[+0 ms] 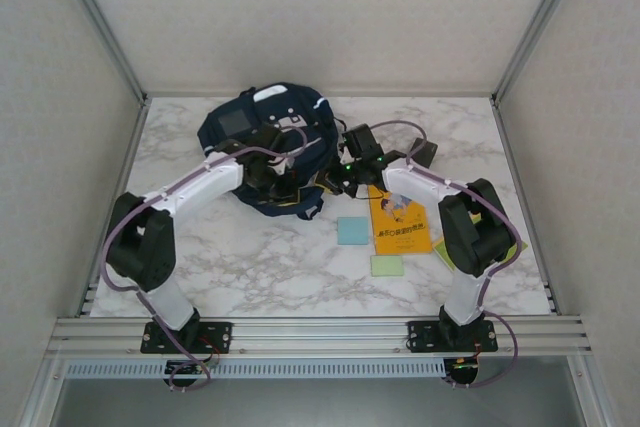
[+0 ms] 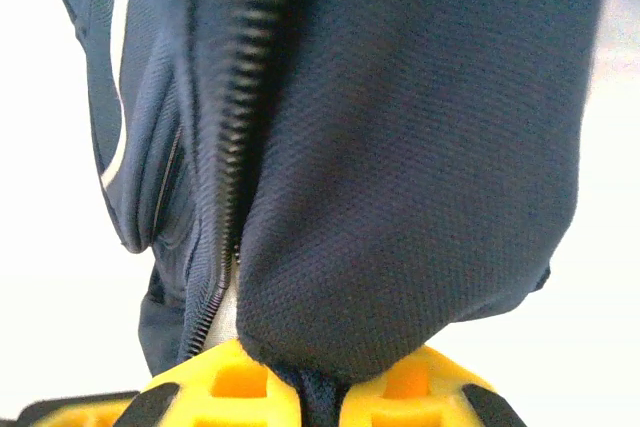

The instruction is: Pack the student bag

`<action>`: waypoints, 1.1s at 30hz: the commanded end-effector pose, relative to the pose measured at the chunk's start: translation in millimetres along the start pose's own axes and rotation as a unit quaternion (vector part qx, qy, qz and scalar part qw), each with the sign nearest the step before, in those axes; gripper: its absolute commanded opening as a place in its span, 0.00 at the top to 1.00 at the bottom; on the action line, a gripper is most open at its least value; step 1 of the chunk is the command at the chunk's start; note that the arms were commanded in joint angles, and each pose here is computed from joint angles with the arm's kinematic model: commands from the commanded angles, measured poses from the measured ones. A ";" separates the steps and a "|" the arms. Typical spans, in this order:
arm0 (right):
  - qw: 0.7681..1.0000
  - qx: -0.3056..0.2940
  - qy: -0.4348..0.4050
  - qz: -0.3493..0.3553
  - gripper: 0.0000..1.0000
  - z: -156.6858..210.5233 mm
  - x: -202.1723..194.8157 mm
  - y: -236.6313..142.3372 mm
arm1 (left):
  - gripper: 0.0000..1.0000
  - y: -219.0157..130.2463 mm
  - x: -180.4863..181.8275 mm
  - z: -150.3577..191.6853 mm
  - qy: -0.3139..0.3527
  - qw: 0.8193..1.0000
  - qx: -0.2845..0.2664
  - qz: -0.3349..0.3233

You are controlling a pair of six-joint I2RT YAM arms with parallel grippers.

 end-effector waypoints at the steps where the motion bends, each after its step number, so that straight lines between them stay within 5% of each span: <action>1: 0.990 -0.019 -0.116 0.075 1.00 -15.4 -7.6 -11.2 | 1.00 -23.5 34.9 36.3 -0.024 0.995 0.073 -0.057; 14: 0.974 -0.019 -0.190 0.122 1.00 -23.3 -11.8 -19.9 | 1.00 -28.0 122.1 54.7 -0.047 0.960 0.180 -0.208; 21: 0.975 -0.002 -0.207 0.080 1.00 -22.3 -1.8 -25.4 | 1.00 -51.8 146.8 2.9 0.007 0.938 -0.011 -0.345; 23: 0.975 0.007 -0.214 0.067 1.00 -22.3 0.4 -25.9 | 1.00 -62.7 156.9 -12.3 0.024 0.914 -0.066 -0.399; 27: 0.971 0.030 -0.234 0.036 1.00 -18.5 8.0 -28.1 | 1.00 -83.7 199.2 -29.9 -0.009 0.873 -0.083 -0.481; 33: 0.967 0.048 -0.250 0.016 1.00 -15.0 11.9 -26.7 | 1.00 -93.6 243.9 -40.7 -0.071 0.907 -0.122 -0.397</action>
Point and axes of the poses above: each hand's point on the last joint's axis, 136 mm out from that joint toward the fingers, its own y axis out along the fingers, its own x axis along the line the jaws close on, z = x × y, the point moved 7 cm from there along -y, back along the fingers, and after that the axes turned 12 degrees about y, right-handed, at the moved point
